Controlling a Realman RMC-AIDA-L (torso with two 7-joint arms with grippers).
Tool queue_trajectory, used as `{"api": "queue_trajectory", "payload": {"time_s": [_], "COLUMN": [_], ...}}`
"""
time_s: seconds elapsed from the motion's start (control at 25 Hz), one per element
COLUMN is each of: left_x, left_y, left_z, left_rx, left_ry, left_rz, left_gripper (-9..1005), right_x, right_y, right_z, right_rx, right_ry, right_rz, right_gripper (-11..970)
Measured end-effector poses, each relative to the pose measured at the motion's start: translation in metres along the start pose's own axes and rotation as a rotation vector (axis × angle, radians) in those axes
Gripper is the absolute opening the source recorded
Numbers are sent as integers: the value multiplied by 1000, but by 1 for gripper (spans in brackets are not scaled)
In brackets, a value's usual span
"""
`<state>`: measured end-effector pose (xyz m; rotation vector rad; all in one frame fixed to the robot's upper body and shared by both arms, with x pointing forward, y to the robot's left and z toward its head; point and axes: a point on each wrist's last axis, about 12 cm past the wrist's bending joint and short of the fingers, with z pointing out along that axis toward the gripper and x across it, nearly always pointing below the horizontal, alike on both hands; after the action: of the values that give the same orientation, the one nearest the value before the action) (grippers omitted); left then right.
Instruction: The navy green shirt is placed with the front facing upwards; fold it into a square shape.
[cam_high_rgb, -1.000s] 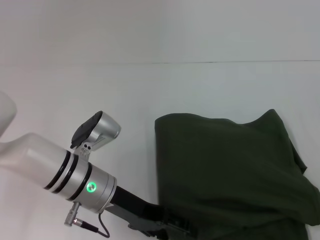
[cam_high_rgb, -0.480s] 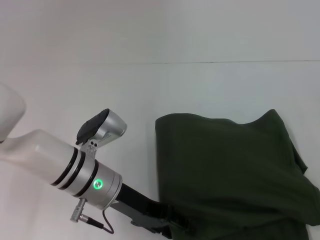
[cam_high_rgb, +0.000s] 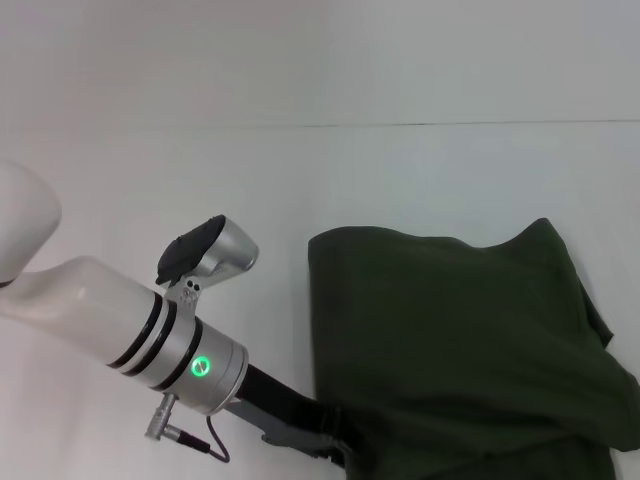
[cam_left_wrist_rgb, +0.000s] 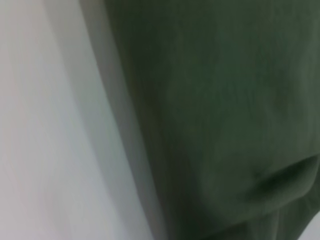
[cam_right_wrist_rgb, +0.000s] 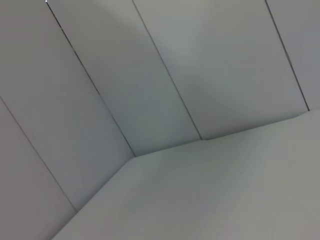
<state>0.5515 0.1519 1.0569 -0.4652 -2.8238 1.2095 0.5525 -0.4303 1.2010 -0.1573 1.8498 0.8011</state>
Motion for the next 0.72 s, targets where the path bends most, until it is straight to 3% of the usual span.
{"api": "queue_trajectory", "payload": {"time_s": [0.4, 0.72], "left_x": [-1, 0], "left_y": [-3, 2], "left_z": [-7, -21], "left_rx": [55, 87], "left_ry": [-19, -51], "left_rz": [4, -6], "left_gripper": [175, 113], "right_x": [-1, 0], "right_y": [-1, 0], "right_z": [-1, -1], "right_rx": [3, 2], "right_ry": [-5, -3], "right_rz": [-2, -7], "right_gripper": [833, 833]}}
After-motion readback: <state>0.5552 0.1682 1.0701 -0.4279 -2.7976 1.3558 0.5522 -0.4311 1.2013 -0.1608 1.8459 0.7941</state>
